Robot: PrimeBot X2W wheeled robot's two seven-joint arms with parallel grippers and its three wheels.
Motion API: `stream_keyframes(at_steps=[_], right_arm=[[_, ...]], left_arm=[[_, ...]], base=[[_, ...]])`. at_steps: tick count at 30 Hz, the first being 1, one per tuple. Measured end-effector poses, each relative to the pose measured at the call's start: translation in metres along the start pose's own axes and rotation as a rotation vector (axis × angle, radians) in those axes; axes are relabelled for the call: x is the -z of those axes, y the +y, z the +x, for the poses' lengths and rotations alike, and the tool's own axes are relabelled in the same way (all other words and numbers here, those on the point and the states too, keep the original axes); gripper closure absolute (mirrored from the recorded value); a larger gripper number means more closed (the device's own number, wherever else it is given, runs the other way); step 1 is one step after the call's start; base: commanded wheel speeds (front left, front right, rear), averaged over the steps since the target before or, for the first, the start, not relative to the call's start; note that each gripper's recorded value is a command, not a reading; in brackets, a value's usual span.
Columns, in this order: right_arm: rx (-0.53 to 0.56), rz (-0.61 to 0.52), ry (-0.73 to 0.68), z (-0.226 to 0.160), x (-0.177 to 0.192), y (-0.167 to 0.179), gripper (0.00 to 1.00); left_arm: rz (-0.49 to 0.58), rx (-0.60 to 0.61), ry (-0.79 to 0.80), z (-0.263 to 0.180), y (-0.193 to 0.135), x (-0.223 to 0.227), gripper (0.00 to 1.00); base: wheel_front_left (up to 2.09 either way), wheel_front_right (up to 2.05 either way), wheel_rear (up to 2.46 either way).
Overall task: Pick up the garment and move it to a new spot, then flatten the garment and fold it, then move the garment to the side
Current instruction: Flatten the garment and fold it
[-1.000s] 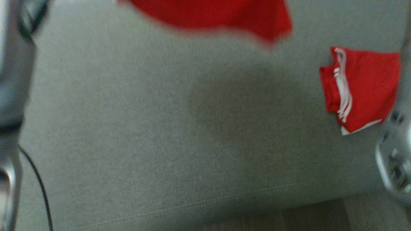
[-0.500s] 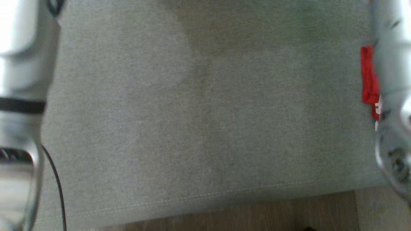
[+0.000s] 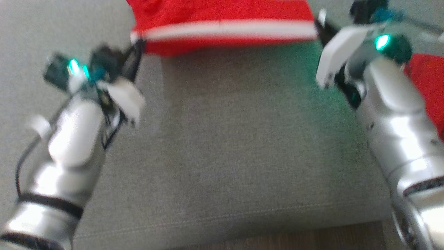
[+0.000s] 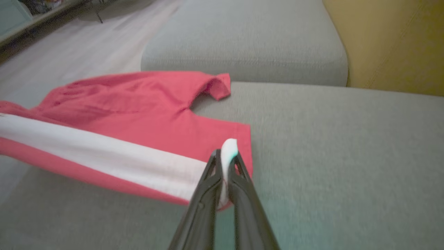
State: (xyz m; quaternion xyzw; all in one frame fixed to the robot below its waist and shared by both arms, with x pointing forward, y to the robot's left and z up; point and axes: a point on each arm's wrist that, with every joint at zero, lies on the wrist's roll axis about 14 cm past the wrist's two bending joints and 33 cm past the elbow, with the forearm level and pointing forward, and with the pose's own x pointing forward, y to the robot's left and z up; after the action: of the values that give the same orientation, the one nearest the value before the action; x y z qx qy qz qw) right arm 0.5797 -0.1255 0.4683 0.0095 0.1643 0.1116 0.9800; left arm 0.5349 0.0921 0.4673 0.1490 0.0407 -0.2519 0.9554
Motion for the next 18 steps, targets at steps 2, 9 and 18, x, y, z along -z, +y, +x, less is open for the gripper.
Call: stream_keyframes(at_steps=[2,9,18], right_arm=[[-0.008,-0.023,0.056,-0.014,0.017,0.003,1.0],[-0.015,-0.119,0.217,-0.067,0.05,-0.002,1.0],[-0.033,-0.201,0.312,-0.111,0.069,-0.012,1.0]], left_arm=[[-0.019,0.013,0.043,-0.018,-0.013,0.014,1.0],[-0.013,0.091,0.104,-0.069,-0.059,0.03,1.0],[-0.041,0.138,0.125,-0.106,-0.097,0.037,1.0]], base=[[0.0,0.0,0.0],[0.0,0.0,0.0],[0.0,0.0,0.0]])
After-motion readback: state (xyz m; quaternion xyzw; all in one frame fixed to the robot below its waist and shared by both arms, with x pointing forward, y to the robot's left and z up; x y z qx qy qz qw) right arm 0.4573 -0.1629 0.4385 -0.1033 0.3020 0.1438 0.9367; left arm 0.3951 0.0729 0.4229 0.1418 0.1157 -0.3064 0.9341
